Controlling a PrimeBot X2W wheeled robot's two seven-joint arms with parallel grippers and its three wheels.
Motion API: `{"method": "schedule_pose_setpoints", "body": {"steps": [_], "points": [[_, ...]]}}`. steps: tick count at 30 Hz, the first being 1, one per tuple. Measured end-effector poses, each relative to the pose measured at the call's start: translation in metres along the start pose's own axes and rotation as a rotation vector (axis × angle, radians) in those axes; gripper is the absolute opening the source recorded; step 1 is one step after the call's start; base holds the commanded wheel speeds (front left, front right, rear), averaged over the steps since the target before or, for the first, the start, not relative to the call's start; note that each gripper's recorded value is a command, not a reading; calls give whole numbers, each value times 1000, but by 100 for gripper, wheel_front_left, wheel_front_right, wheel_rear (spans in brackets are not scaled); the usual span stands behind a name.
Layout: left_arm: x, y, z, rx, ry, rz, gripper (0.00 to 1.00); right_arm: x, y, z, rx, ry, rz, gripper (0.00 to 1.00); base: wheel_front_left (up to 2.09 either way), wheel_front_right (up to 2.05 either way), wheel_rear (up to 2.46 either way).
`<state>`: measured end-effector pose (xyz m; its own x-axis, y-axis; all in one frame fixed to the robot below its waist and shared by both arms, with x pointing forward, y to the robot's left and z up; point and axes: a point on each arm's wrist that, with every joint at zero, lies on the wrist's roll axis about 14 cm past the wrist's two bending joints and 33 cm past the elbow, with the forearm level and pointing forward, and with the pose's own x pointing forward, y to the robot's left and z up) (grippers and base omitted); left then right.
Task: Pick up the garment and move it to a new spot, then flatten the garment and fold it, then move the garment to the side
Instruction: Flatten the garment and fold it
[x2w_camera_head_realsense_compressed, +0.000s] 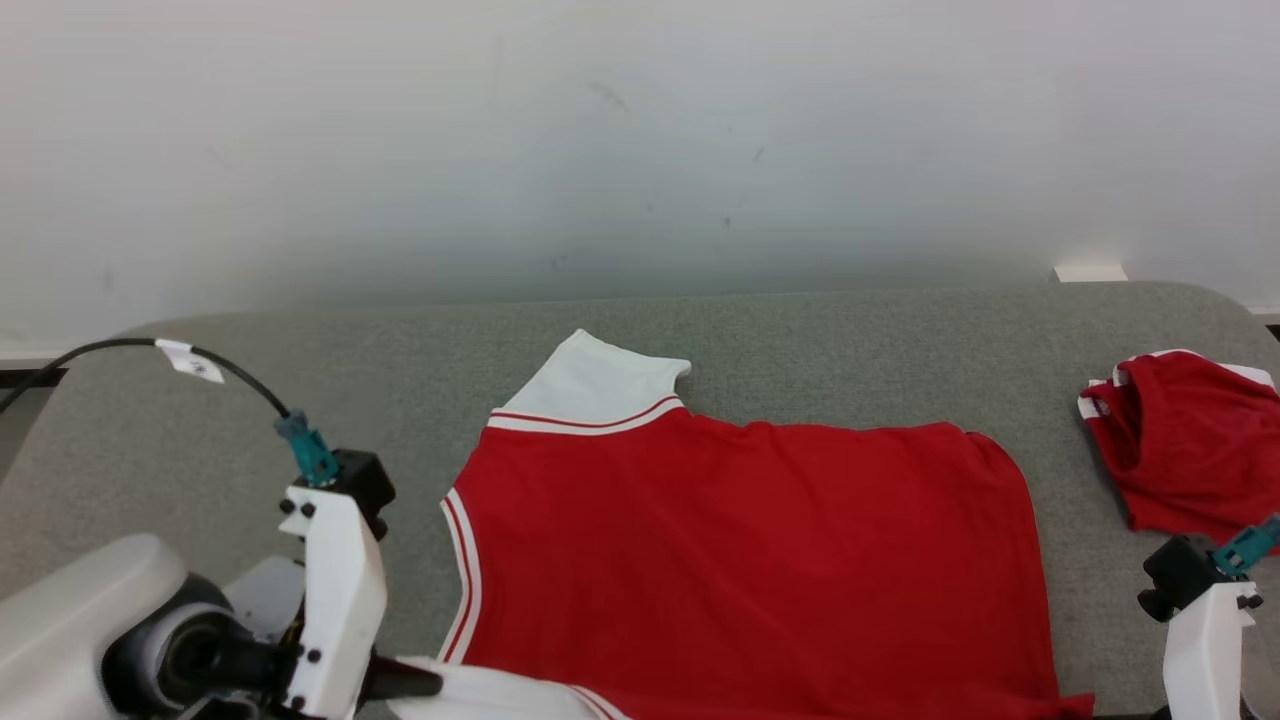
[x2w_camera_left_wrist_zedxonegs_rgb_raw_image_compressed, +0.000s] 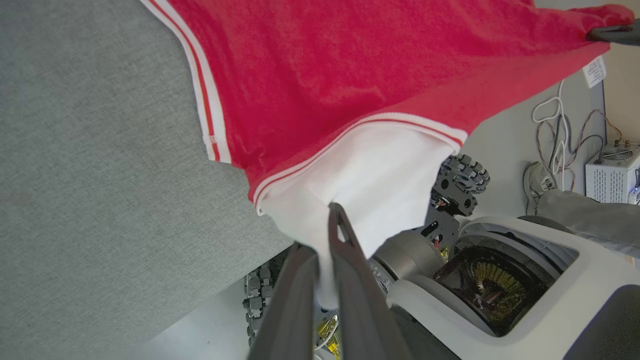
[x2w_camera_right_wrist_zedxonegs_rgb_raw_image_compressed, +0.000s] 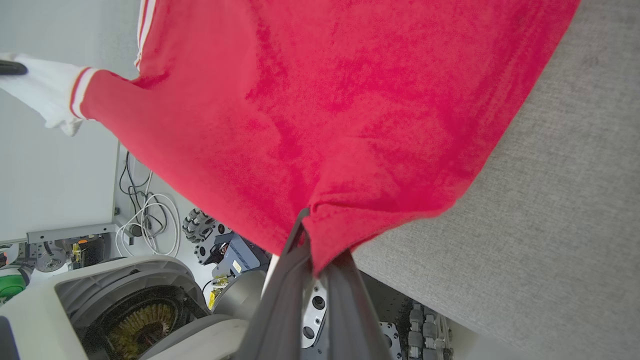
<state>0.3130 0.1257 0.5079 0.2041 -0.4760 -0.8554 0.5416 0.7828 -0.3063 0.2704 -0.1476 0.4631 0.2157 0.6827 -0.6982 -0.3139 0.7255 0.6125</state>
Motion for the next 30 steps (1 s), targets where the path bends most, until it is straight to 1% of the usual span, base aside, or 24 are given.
{"method": "schedule_pose_setpoints", "body": {"steps": [4, 5, 7, 10, 12, 14, 15, 16, 17, 18, 19, 21, 23, 27, 30], "points": [[13, 12, 19, -18, 0, 5, 0, 6, -7, 14, 29, 6, -8, 0, 0, 0, 0], [18, 14, 24, -19, 0, 7, 0, 8, -11, 18, 40, 7, -14, 4, 0, 0, 0], [26, 17, 35, -25, -4, 5, 0, 12, -16, 25, 60, 7, -20, 15, 0, 0, 0], [39, 24, 54, -26, -42, 12, 0, 17, -25, 35, 96, -2, -36, 26, 0, 0, 0], [46, 29, 63, -29, -59, 20, 0, 20, -31, 40, 112, -4, -50, 37, 0, 0, 0], [53, 34, 68, -39, -64, 25, 0, 24, -32, 46, 126, -13, -52, 51, 0, 0, 0], [57, 37, 70, -51, -64, 29, 0, 26, -33, 49, 133, -18, -52, 93, 0, 0, 0], [60, 40, 71, -59, -63, 34, 0, 28, -35, 52, 139, -24, -57, 100, 0, 0, 0], [63, 44, 73, -67, -73, 45, 22, 29, -36, 55, 144, -34, -62, 100, 0, 0, 0], [65, 47, 77, -72, -90, 55, 75, 29, -38, 58, 147, -45, -66, 100, 0, 0, 0], [66, 51, 82, -77, -114, 67, 100, 30, -39, 62, 151, -57, -70, 100, 0, 0, 0], [67, 58, 92, -73, -166, 89, 100, 27, -43, 71, 155, -102, -85, 100, 0, 0, 0], [68, 57, 98, -69, -204, 86, 100, 22, -43, 84, 154, -168, -92, 100, 0, 0, 0], [63, 55, 109, -46, -292, 87, 100, 5, -38, 116, 119, -364, -96, 100, 0, 0, 0], [54, 52, 117, -34, -387, 84, 100, -9, -29, 133, 63, -506, -94, 100, 0, 0, 0]]}}
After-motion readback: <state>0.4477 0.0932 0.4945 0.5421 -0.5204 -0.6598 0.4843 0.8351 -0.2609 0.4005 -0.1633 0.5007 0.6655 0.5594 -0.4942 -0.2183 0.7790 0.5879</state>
